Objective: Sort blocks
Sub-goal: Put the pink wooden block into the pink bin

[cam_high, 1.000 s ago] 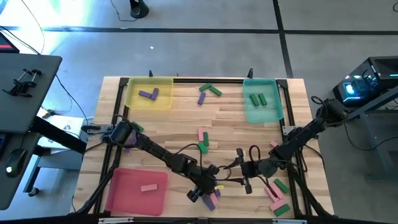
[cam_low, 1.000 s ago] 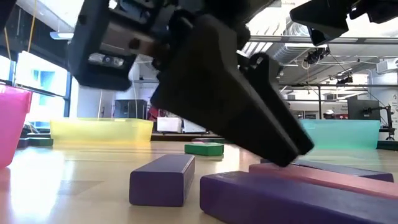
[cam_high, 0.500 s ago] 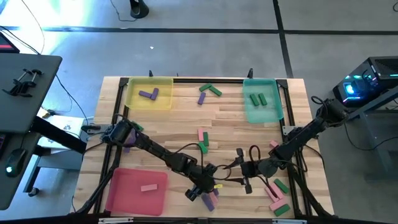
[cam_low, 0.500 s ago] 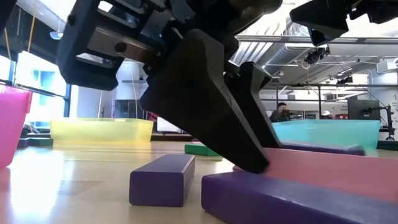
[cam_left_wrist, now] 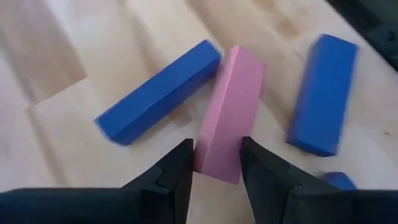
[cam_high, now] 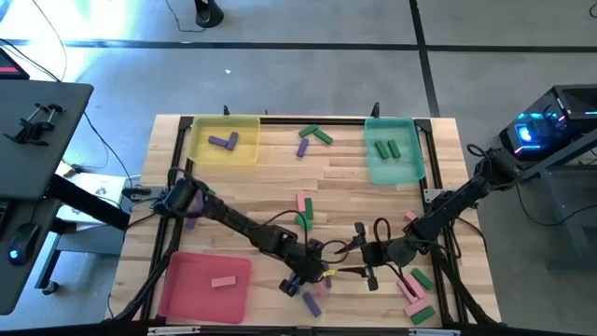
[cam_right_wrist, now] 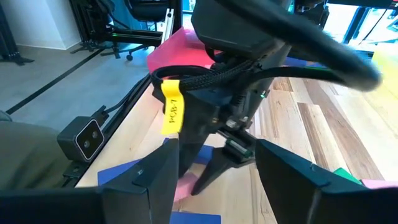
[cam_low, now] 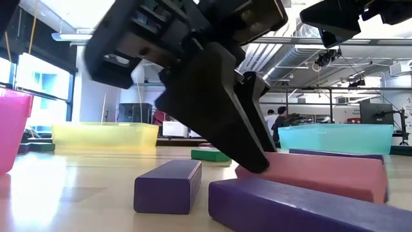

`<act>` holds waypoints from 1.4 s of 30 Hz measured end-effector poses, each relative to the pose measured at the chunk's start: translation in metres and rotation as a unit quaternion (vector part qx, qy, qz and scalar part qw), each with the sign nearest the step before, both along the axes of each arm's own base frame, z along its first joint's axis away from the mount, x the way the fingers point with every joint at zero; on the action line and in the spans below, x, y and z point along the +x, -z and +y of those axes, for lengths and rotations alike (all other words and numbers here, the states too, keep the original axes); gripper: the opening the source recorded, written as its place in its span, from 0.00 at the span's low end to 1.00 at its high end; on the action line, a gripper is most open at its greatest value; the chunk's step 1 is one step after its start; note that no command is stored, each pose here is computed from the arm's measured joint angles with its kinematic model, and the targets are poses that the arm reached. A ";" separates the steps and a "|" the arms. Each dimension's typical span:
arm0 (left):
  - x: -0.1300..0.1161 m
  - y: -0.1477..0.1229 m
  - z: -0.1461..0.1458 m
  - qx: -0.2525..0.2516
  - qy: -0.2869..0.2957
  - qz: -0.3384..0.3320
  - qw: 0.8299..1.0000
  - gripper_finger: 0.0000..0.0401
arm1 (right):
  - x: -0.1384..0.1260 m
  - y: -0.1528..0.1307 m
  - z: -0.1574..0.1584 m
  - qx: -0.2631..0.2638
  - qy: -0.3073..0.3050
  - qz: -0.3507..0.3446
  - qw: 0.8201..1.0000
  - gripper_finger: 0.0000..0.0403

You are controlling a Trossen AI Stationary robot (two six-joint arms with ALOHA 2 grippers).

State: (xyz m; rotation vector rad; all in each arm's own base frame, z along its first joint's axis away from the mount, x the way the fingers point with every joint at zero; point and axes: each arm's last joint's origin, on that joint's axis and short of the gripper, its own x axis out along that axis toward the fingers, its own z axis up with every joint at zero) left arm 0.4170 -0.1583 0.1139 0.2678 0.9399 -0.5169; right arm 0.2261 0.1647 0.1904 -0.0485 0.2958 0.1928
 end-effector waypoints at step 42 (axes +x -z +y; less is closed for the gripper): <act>-0.052 -0.127 -0.027 0.185 -0.172 0.039 0.967 0.08 | 0.000 0.001 0.000 0.006 0.004 0.009 1.000 0.49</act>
